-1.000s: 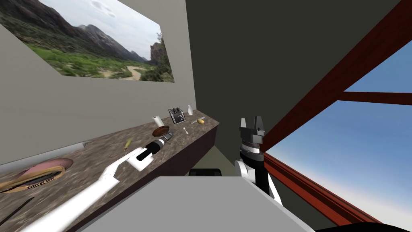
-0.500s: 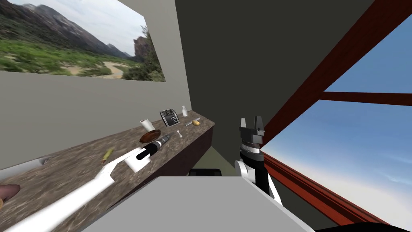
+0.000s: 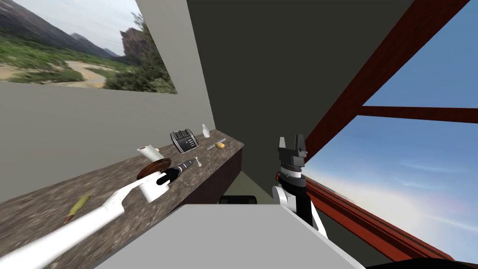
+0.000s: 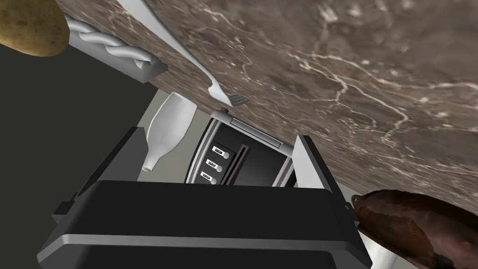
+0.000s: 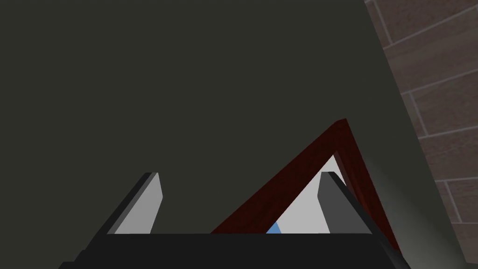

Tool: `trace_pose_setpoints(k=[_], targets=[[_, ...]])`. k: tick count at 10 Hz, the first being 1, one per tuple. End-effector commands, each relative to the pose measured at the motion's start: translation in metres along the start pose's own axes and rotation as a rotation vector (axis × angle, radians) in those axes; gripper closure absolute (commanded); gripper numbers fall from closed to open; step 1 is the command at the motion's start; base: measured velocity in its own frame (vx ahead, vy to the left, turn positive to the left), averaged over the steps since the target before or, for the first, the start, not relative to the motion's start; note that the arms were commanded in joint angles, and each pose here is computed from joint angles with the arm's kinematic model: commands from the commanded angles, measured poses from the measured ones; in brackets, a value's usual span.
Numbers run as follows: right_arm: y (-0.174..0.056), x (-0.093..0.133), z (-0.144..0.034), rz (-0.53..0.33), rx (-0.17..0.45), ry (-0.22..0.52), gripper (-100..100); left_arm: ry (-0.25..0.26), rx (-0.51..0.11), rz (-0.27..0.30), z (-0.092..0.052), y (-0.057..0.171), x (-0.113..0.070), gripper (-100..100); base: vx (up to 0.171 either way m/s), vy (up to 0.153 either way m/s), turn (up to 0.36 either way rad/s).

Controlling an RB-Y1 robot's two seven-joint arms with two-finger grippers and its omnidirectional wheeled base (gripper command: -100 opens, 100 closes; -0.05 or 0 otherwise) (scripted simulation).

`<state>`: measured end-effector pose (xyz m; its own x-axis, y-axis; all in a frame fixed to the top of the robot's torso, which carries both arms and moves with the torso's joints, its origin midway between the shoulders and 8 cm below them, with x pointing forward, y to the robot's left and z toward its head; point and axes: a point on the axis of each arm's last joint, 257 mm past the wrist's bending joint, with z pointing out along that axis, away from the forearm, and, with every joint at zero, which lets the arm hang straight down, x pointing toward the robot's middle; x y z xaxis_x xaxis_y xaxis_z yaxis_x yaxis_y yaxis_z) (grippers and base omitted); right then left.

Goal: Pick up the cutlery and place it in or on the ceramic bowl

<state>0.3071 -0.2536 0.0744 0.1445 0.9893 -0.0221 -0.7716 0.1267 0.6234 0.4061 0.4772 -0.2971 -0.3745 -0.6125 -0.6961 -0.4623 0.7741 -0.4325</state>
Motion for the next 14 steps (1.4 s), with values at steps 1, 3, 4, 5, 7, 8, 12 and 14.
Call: trace_pose_setpoints(k=[1, 3, 4, 5, 7, 8, 12, 14], targets=[[0.000, 0.000, 0.000, 0.000, 0.000, 0.000, 0, 0.005, -0.074, 0.021, -0.001, 0.028, -0.003, -100, 0.072, -0.037, -0.202], [0.000, 0.000, 0.000, 0.000, 0.000, 0.000, 0, 0.009, -0.154, 0.046, -0.004, 0.055, -0.006, -100, 0.096, -0.048, -0.175], [0.000, 0.000, 0.000, 0.000, 0.000, 0.000, 0, 0.010, -0.188, 0.056, -0.005, 0.067, -0.008, -100, 0.095, -0.050, -0.140], [0.000, 0.000, 0.000, 0.000, 0.000, 0.000, 0, 0.012, -0.217, 0.066, -0.007, 0.077, -0.010, -100, 0.077, -0.051, -0.123], [0.000, 0.000, 0.000, 0.000, 0.000, 0.000, 0, 0.015, -0.234, 0.072, -0.010, 0.083, -0.009, -100, 0.055, -0.032, -0.096], [0.000, 0.000, 0.000, 0.000, 0.000, 0.000, 0, 0.015, -0.240, 0.072, -0.011, 0.085, -0.010, 0, 0.007, -0.003, 0.006], [0.000, 0.000, 0.000, 0.000, 0.000, 0.000, 0, 0.010, -0.249, 0.061, -0.004, 0.097, -0.005, -100, 0.027, 0.020, -0.049], [0.000, 0.000, 0.000, 0.000, 0.000, 0.000, 0, 0.010, -0.249, 0.061, -0.004, 0.097, -0.005, 100, 0.000, 0.002, 0.006]])
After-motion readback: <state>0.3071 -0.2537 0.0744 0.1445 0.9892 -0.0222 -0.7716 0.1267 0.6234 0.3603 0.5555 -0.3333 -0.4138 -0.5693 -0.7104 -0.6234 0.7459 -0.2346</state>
